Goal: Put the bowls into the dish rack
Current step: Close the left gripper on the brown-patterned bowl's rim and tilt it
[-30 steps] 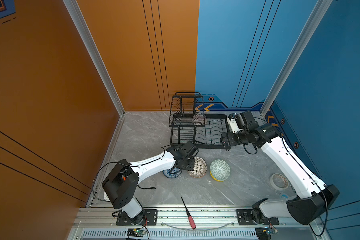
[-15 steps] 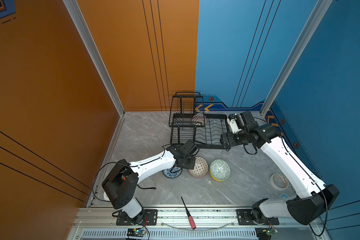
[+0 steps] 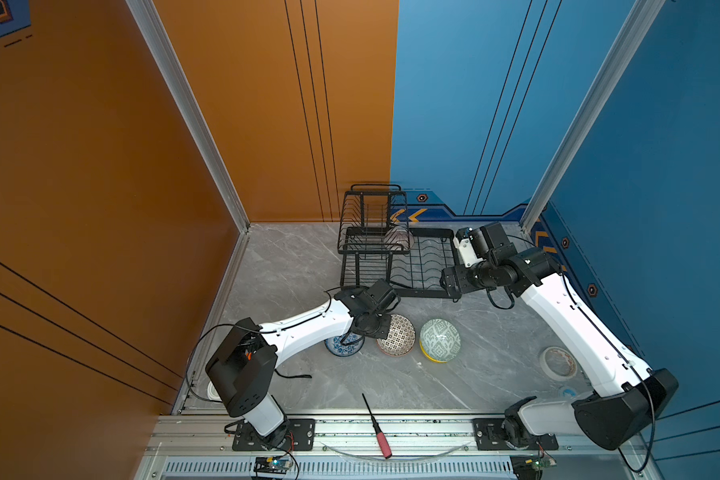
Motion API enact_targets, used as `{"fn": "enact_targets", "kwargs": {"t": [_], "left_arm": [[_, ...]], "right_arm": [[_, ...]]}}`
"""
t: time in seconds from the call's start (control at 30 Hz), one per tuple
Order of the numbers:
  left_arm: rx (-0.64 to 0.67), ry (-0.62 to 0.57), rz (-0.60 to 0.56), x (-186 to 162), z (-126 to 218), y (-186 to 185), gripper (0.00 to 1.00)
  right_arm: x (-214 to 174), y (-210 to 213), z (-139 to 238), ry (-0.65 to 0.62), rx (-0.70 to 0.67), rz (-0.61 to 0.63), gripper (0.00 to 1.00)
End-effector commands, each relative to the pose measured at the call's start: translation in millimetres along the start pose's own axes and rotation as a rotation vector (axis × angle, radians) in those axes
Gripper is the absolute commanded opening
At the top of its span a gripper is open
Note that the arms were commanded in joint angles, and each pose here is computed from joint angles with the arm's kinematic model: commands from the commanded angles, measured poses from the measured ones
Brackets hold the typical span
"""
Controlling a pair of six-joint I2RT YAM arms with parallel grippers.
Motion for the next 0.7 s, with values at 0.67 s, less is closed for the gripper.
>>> {"fn": "enact_targets", "kwargs": {"t": [0.67], "left_arm": [[0.067,0.033,-0.093,7.4,0.8,-11.8,0.17]], "right_arm": [[-6.3,-8.2,2.3,-0.008,-0.003,-0.003,1.00]]}}
Point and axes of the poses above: each gripper's point midway between its finger pads, its own z axis back along the fingers, its own y axis along the line the jaws close on, x = y × z, the point moved 6 cm from there along z, back along the fingers, and after that the axes turned 8 degrees about -z, right-handed, at the moved point
